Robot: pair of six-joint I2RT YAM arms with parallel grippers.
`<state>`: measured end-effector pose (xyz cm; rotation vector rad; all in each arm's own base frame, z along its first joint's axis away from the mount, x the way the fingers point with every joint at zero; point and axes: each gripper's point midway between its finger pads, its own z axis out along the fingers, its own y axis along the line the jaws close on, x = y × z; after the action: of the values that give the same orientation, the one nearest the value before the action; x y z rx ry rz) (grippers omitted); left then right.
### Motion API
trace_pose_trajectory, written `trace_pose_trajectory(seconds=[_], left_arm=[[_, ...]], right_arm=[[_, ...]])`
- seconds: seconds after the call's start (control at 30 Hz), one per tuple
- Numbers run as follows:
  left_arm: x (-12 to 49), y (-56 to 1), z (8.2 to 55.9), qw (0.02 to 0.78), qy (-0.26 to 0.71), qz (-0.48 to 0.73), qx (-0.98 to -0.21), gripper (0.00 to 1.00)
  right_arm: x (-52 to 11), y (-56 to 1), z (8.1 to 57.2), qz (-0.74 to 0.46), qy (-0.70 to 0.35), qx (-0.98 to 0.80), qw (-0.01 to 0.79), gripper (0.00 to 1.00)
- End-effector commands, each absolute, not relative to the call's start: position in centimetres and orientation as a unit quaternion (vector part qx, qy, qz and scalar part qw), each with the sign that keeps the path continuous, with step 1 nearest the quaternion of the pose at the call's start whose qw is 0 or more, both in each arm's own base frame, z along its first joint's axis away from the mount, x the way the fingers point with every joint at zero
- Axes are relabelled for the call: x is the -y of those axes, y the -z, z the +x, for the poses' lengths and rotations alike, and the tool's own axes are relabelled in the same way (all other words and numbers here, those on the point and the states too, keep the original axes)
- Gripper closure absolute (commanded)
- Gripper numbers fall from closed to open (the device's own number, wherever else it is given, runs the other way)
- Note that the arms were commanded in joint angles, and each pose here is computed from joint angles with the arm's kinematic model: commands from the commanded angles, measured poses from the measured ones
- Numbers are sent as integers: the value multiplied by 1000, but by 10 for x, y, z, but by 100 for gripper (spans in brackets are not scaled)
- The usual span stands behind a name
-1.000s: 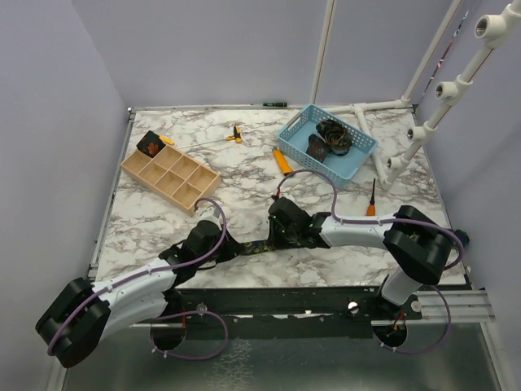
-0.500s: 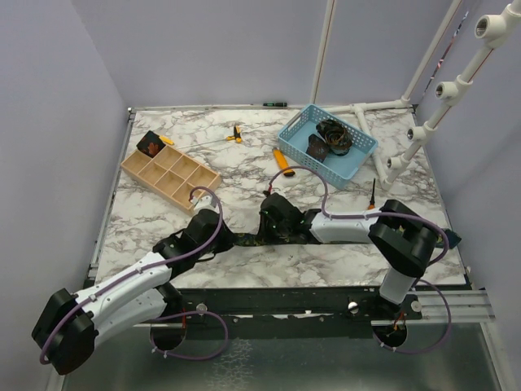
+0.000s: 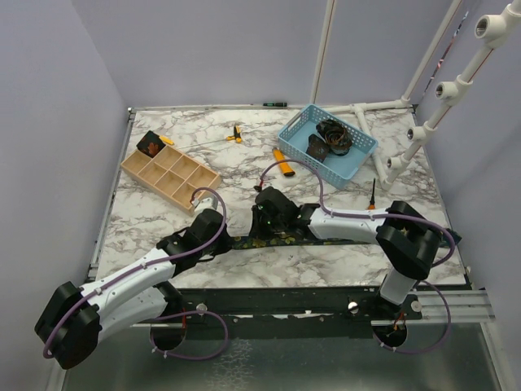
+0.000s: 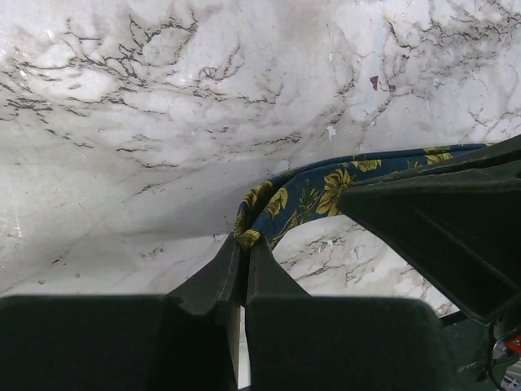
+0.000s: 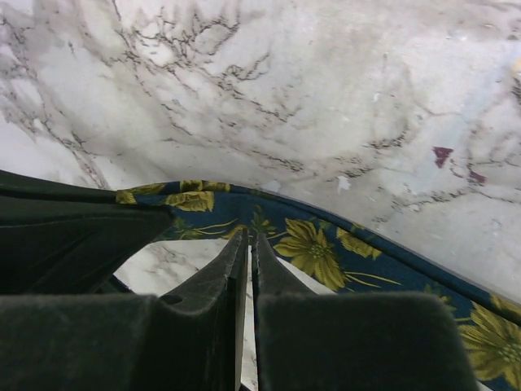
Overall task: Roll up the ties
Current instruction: Roll the tie at the center of the board.
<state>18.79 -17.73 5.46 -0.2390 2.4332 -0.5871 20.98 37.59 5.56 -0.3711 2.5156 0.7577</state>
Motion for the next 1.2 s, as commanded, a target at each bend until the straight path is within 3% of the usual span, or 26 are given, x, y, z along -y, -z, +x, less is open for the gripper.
trace_pose_trajectory(seconds=[0.0,0.63,0.93,1.17], left_arm=[[174,-59,194,319,211,-90,-920,100],[186,-82,199,331,244,-84,-908,100],[213,-79,205,300,270,-68,-913,100],[213,-59,204,280,225,-57,-931,100]], right_arm=[[-391,-42,195,-167,-298,-918,203,91],[-406,15,184,-148,-297,-934,133,93],[-422,22,181,-140,-345,-920,126,95],[-436,8,181,-135,-411,-889,149,100]])
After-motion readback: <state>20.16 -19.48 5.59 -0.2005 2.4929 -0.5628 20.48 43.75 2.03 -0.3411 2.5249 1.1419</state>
